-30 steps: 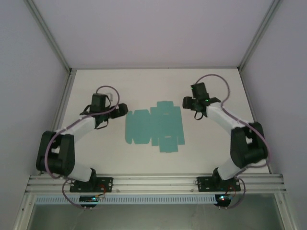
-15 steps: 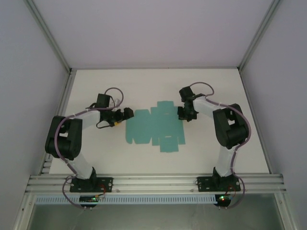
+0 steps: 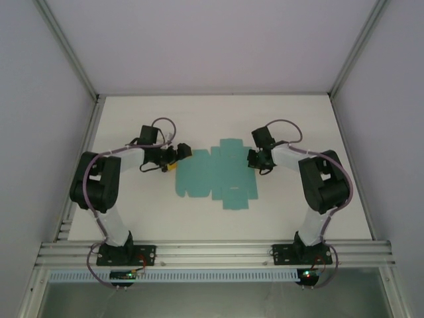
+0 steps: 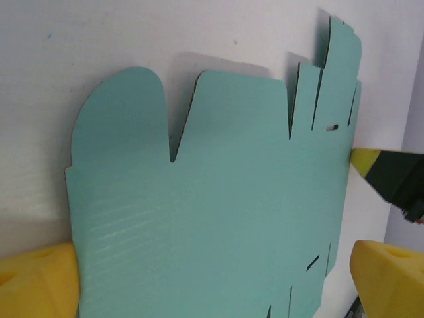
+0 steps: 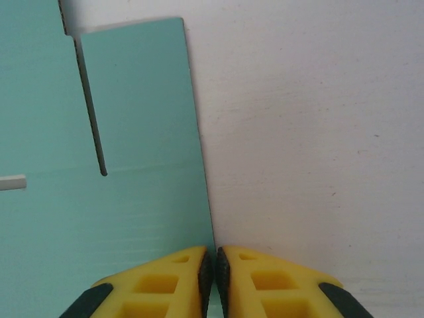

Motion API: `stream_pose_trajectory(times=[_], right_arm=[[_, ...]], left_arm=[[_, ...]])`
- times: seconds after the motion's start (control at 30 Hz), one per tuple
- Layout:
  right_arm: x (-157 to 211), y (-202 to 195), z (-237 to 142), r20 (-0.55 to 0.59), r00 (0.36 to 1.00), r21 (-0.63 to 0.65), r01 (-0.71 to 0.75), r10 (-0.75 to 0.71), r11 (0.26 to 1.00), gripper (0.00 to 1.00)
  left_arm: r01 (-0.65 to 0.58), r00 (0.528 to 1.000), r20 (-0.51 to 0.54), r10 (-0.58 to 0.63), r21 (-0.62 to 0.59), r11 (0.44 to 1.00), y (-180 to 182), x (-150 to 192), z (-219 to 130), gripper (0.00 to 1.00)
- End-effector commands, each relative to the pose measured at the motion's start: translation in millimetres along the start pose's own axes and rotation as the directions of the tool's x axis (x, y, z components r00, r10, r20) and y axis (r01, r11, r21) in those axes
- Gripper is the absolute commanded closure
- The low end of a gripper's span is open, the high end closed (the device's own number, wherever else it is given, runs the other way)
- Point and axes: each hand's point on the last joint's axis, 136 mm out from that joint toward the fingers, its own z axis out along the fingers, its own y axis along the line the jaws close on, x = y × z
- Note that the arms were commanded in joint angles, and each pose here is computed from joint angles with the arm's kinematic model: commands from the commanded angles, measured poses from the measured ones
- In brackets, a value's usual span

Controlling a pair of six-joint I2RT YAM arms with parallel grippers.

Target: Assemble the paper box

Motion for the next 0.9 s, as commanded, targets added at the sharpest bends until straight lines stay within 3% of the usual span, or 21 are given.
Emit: stream_pose_trajectory(times=[0.0,0.17,0.23,0.33,0.53,0.87], right_arm=[[69,-5,34,-0.199,0.980,0.003,0.005,-0.004,1.000,0.82],[72,-10,33,-0.188,0.982,0.018,-0.004,0.007,1.000,0.82],[73,-11,32,-0.181,0.983,0.017,-0.008,0.011,1.000,0.82],[74,-12,32,-0.175,0.984,0.022,-0.014,0.017,1.000,0.81],[75,-14,31,-0.170,0.985,0.026,-0.032,0.036,0.999,0.80],[44,1,4,-0.081,0.997,-0.050,-0.006,0.002,0.999,0.72]], left_arm=[[-0.081,0.986,-0.112,0.126,0.337,0.938,-82,25,-1,0.00],[-0.160,0.980,-0.034,0.197,0.459,0.874,-126,21,-32,0.00],[-0.188,0.975,-0.018,0.221,0.465,0.865,-136,21,-39,0.05],[-0.228,0.968,-0.010,0.252,0.390,0.892,-137,23,-39,0.13],[-0.278,0.958,-0.045,0.283,0.087,0.957,-103,27,-30,0.28],[-0.270,0.963,0.001,0.270,0.061,0.961,-94,22,-33,0.84]])
